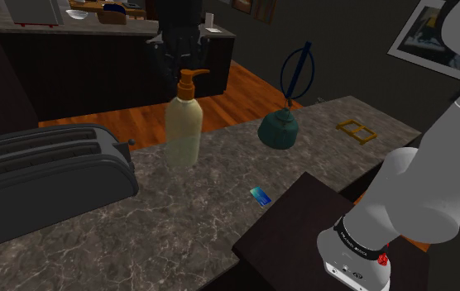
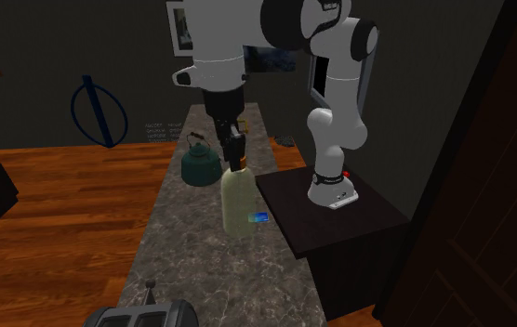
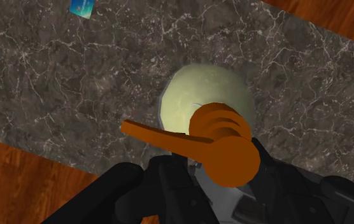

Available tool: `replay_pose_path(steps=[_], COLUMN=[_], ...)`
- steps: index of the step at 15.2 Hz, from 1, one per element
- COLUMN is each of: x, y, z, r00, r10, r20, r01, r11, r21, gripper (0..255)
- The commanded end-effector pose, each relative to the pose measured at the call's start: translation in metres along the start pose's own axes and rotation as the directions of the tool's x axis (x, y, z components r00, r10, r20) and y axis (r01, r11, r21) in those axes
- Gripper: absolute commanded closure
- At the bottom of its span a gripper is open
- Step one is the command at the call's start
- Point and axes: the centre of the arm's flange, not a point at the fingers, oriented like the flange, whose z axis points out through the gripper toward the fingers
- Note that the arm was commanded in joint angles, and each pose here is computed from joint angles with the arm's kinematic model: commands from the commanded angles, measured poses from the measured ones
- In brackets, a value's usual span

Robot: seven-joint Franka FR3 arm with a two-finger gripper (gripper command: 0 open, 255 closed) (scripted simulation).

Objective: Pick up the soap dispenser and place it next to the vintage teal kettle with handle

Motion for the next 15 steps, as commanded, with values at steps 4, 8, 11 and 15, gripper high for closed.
replay_pose_path(steps=[4,8,11,15], x=[-0.002,-0.003,0.003,0.017], y=[0.001,0.002,0.027,0.078], z=[-0.027,-0.048,-0.049,-0.049], r00=[1.0,1.0,1.0,1.0], r10=[0.0,0.0,0.0,0.0], r20=[0.0,0.0,0.0,0.0], r01=[0.0,0.0,0.0,0.0], r11=[1.0,1.0,1.0,1.0], r21=[0.0,0.0,0.0,0.0], gripper=[255,255,255,255])
